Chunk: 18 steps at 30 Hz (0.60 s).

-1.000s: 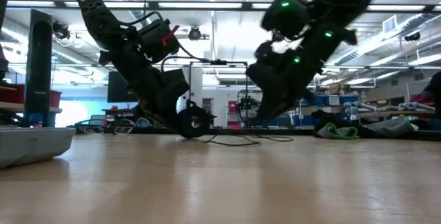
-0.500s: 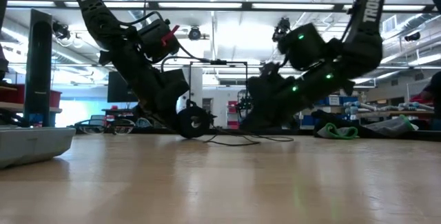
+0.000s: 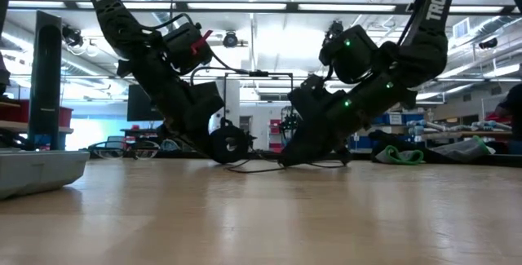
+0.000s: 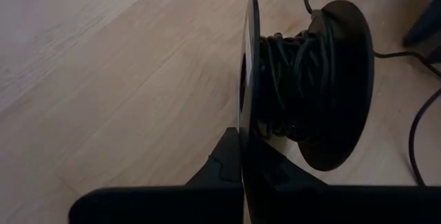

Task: Coil cords
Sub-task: Coil the black wire onto the black spool

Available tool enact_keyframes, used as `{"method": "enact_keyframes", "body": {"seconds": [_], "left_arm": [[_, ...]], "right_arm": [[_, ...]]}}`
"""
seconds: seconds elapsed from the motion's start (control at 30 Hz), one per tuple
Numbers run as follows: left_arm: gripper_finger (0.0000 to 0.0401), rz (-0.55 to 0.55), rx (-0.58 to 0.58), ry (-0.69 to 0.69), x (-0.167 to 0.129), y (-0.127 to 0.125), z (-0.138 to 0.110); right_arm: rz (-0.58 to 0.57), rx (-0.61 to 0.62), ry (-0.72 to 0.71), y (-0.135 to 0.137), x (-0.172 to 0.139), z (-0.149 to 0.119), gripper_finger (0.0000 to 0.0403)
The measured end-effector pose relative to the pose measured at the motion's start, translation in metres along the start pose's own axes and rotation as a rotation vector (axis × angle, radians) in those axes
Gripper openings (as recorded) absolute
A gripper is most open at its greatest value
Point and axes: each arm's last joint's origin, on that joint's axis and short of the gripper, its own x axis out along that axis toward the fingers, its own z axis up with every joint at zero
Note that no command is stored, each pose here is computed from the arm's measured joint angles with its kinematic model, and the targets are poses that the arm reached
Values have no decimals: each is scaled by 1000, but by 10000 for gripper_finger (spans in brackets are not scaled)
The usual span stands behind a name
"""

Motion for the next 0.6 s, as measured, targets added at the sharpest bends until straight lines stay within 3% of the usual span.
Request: {"method": "enact_keyframes", "body": {"seconds": [0.37, 0.6], "left_arm": [[0, 0, 0, 0, 0, 0, 0], [0, 0, -1, 0, 0, 0, 0]], "right_arm": [[42, 55, -24, 5, -1, 1, 118], [-12, -53, -10, 12, -1, -9, 116]]}}
